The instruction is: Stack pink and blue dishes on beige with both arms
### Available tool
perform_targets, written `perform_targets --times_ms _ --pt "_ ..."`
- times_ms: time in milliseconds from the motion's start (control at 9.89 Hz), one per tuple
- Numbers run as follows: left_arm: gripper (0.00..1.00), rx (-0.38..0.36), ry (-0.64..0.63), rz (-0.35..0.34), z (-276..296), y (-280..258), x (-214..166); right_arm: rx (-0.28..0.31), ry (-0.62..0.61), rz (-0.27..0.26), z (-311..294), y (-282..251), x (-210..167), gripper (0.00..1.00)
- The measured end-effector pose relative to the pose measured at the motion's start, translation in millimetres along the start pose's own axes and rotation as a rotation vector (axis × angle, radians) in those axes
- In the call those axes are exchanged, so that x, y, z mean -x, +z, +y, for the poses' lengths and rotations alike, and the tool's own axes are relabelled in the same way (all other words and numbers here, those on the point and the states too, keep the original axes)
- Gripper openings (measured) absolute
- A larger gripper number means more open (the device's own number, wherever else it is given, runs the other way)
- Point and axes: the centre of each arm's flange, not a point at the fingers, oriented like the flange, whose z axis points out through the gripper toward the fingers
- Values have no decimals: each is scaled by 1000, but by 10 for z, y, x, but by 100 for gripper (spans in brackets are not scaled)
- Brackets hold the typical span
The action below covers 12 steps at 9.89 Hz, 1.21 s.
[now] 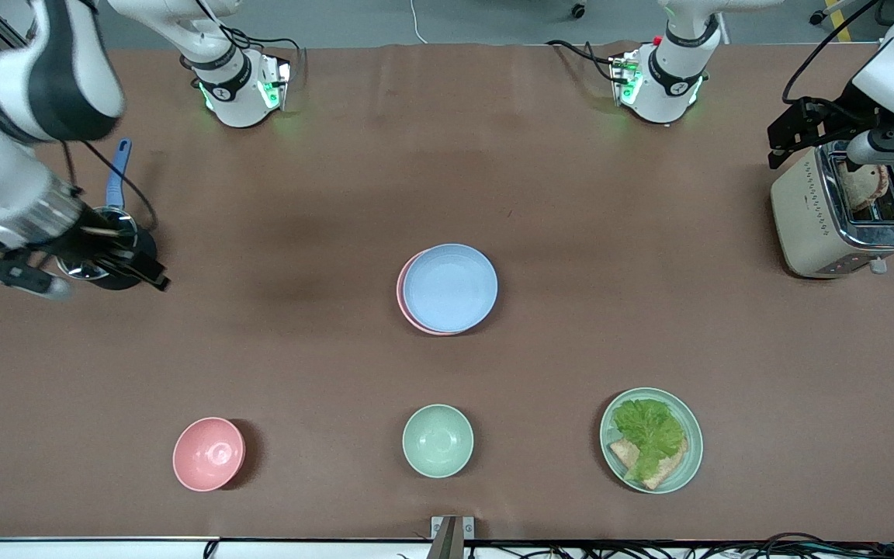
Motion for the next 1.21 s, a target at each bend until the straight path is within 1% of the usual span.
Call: perform_targets --times_ms 202,404,607,809,1213 --pt "100 2 10 -1 -11 10 -45 73 -15 -2 91 -647 -31 100" --pt "100 4 12 -8 -14 53 -90 91 -37 7 146 -1142 -34 100" --pt "100 6 12 -10 -11 59 -99 100 -85 -20 291 -1497 6 100" --pt "100 6 12 -9 -9 54 -98 103 -129 -36 335 -1616 37 100" --pt "100 43 16 -19 33 91 -118 106 -178 -48 339 -1568 10 100"
